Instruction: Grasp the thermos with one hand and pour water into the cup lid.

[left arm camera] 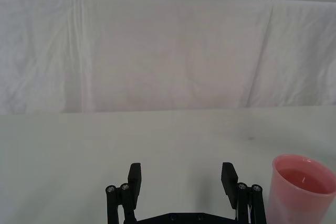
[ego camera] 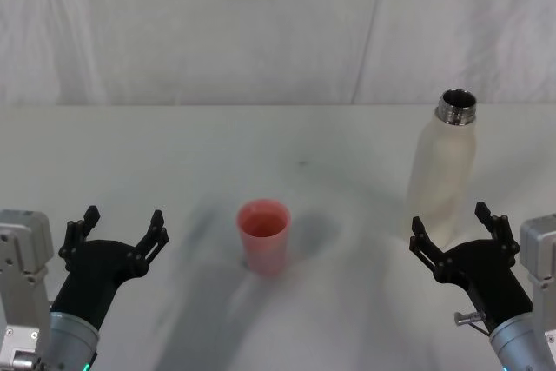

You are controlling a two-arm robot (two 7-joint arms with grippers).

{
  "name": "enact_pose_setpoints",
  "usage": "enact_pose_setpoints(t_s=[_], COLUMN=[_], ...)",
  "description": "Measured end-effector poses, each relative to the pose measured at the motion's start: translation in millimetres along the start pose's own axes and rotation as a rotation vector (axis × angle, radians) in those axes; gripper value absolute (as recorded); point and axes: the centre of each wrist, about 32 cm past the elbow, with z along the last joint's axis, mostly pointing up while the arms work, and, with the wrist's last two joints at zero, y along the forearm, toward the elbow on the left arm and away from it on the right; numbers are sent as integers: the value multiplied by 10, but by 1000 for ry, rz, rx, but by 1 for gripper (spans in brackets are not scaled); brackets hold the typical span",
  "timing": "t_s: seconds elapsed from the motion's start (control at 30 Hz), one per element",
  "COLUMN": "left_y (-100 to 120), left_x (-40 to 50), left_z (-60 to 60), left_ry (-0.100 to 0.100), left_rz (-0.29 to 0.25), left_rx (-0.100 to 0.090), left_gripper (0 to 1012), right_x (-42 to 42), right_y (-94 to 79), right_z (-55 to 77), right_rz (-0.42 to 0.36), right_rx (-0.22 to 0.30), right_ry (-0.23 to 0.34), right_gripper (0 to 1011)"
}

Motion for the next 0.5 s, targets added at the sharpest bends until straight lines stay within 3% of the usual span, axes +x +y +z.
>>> enact_pose_setpoints(t_s=[0.5], left_y=[0], left_x=[0], left_z=[0], left_ry=[0], left_rz=[0], left_rx=[0], left_gripper=[1001], right_x=[0], right_y=[0], right_z=[0], right_rz=[0], right_rx=[0], right_ry=[0], right_gripper=[1001])
